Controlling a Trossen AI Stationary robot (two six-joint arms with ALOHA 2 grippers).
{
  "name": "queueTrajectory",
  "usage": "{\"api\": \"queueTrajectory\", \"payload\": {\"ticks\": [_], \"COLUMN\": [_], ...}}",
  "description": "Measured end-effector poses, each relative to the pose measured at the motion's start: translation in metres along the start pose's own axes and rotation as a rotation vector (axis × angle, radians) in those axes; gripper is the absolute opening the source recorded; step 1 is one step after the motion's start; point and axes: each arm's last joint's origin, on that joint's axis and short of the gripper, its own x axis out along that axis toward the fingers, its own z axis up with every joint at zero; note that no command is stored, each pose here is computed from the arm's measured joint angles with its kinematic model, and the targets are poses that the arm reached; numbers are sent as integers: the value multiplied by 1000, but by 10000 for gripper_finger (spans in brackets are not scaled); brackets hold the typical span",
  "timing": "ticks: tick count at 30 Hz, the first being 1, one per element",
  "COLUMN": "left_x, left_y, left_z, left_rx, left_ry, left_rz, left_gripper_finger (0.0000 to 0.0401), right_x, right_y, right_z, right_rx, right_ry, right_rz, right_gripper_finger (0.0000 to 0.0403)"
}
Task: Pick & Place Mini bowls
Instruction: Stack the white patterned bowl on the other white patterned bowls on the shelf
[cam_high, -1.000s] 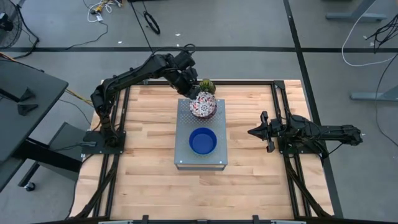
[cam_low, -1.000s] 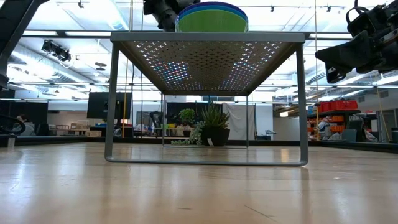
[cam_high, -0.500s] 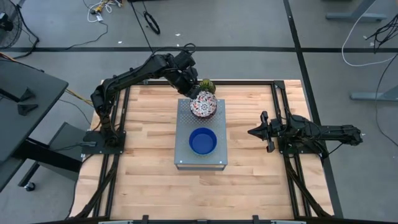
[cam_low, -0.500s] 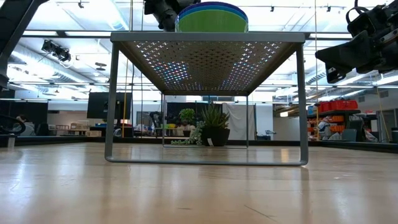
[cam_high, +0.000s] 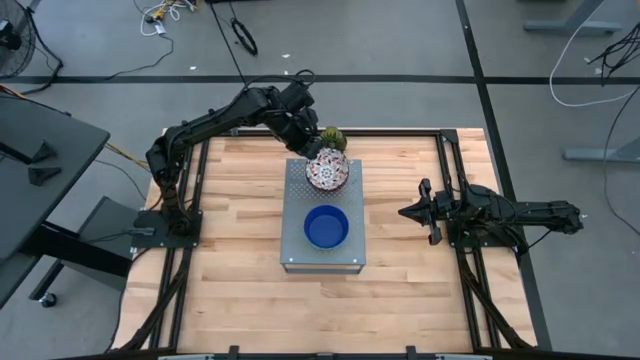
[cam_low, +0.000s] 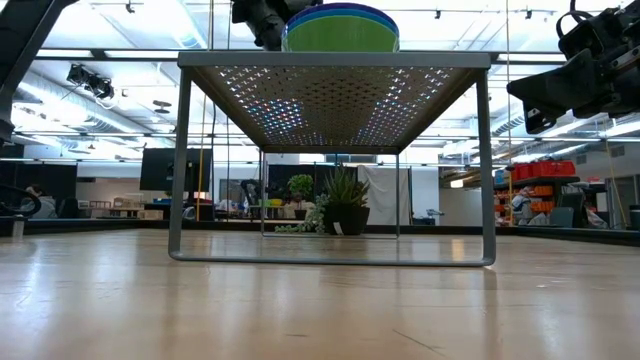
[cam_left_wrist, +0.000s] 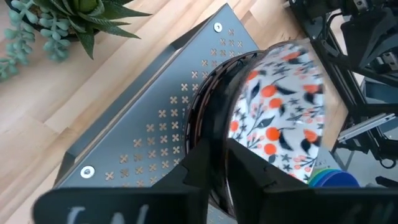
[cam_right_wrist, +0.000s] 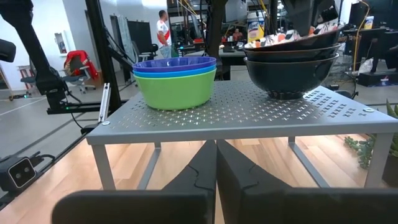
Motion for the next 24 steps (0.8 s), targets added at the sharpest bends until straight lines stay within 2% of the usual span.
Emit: {"api": "queueTrajectory", "payload": {"ticks": [10,20,24], "left_x": [0,0,0], "left_y": [-2,-2,-1], "left_z": [0,-1,0], "left_rx": [9,28,33], "left_ry": [3,11,-1], "left_rz": [-16,-40,-6], "left_gripper_finger": [107,110,113], "right_x": [0,0,0], "right_y": [0,0,0], "right_z": [0,0,0], "right_rx": [0,0,0], "right_ry": [0,0,0], "right_rz": [0,0,0], "right_gripper_finger": [11,11,11]}}
